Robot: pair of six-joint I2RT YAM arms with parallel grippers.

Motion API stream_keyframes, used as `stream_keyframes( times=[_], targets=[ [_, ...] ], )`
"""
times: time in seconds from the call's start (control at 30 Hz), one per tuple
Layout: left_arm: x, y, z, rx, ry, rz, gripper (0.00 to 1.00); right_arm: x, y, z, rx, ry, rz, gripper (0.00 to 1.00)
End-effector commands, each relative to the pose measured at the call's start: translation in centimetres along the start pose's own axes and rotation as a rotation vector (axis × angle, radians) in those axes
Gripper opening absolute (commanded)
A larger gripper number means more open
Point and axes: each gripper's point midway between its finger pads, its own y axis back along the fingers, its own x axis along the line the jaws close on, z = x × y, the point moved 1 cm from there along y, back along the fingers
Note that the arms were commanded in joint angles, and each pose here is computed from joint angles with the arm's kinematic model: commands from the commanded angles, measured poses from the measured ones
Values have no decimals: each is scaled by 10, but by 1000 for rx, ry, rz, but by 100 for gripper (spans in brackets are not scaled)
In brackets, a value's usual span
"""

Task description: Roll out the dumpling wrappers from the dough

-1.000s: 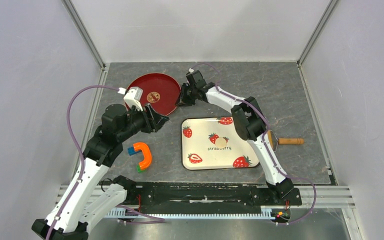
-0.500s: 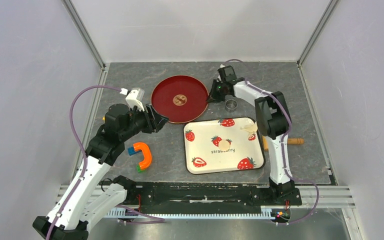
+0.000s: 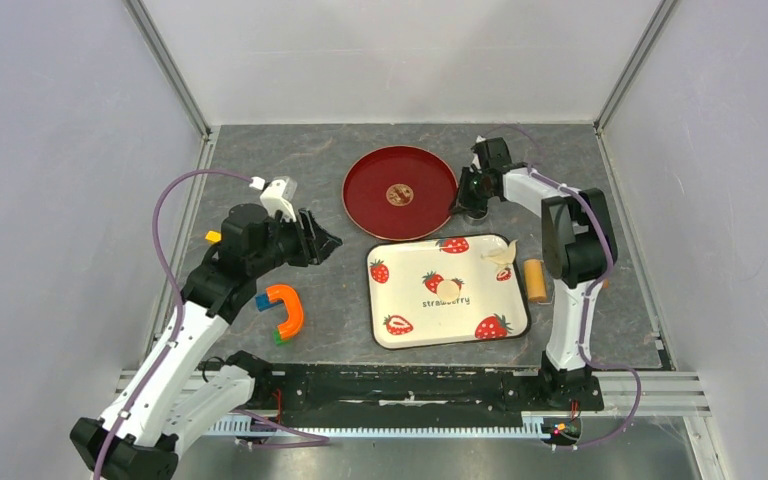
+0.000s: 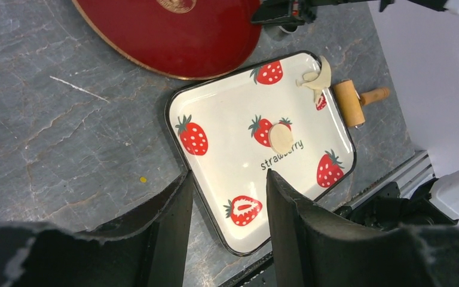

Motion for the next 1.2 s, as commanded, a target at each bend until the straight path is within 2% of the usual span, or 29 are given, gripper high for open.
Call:
stream_keyframes(
  times=[0.0,0.3,0.4,0.57,0.8,1.03,1.17],
  targets=[
    [0,-8,-3,20,-6,-17,53,-34,28,-4,-16,43,-93,17],
    [12,-24,-20,92,55,31,53,-46,64,18,-94,102,-140,24],
    [18,-31,-29,125,81,52,53,-36,81,28,-147,138,-119,44],
    [28,-39,-43,193,120,105,53,-30,113,25,-197,183,-114,64],
    [46,-50,-69,295,184,188,55,-50,137,-36,-159,198,-131,82],
    [79,-46,-87,361,218,330,64,-84,146,-117,-73,188,-175,89],
    [96,-40,-89,362,246,383,66,-96,150,-146,-44,180,-188,91]
  ],
)
